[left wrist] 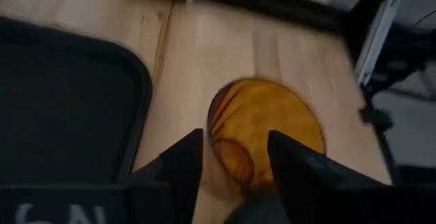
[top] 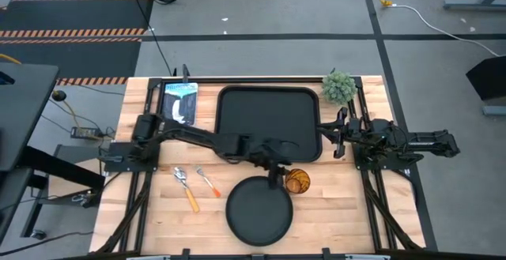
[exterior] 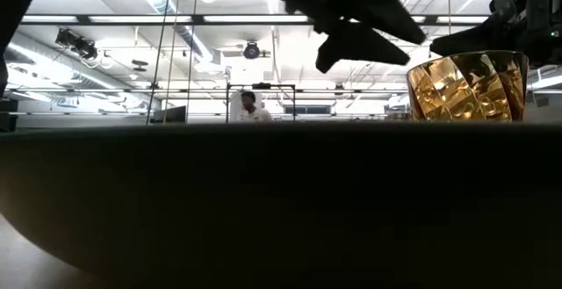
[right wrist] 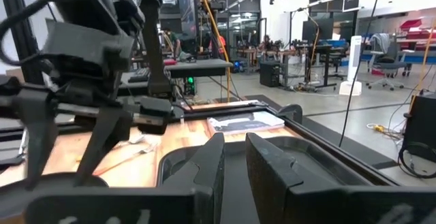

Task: Pick and place plate/cup/fork/spoon on tray
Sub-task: Put the yellow glass on the black food tray

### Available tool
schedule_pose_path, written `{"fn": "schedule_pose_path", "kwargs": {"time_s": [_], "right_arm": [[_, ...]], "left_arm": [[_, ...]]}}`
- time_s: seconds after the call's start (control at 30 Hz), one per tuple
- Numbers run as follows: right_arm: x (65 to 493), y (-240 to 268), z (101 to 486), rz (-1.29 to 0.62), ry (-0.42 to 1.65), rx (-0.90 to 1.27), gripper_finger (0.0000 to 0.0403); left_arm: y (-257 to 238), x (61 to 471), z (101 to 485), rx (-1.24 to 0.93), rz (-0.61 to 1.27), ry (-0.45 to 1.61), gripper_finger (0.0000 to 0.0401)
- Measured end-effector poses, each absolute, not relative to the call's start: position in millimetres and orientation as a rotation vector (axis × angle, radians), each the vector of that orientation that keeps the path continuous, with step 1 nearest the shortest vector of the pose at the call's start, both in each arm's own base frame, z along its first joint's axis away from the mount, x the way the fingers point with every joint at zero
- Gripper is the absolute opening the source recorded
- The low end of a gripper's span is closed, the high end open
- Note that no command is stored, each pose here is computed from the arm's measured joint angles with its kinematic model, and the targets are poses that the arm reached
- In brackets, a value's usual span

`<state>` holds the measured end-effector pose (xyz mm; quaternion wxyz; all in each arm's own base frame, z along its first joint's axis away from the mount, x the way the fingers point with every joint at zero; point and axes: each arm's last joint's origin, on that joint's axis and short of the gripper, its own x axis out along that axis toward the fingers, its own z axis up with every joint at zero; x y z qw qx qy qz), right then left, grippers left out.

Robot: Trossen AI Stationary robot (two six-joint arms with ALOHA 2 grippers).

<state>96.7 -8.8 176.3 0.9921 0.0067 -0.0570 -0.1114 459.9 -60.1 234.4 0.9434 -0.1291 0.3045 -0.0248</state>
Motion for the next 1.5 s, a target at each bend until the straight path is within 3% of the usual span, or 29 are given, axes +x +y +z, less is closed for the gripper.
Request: {"fn": "schedule_pose_path", "kwargs": {"time_s": [0.13,0.27,0.8,1.1,1.5], "right_arm": [[96.6,-8.8,177.1,-0.223,-0.122,0.014,0.0068],[96.5,-8.8,177.7,-0.223,-0.129,0.014,0.0068],[96.8,-8.8,179.1,-0.223,-0.143,0.016,0.0068],[96.8,-8.8,179.3,-0.223,-0.144,0.016,0.0068],[96.8,-8.8,179.3,-0.222,-0.144,0.016,0.0068]], "left_arm": [[-57.9,476.8,238.9,-0.264,-0.032,0.687,0.0226],[-51.2,492.0,237.9,-0.281,-0.009,0.743,0.0243],[-44.4,505.8,234.0,-0.282,-0.038,0.860,0.0183],[-47.2,506.3,229.5,-0.261,-0.050,0.872,0.0186],[-47.6,503.9,222.5,-0.241,-0.070,0.927,0.0157]]}}
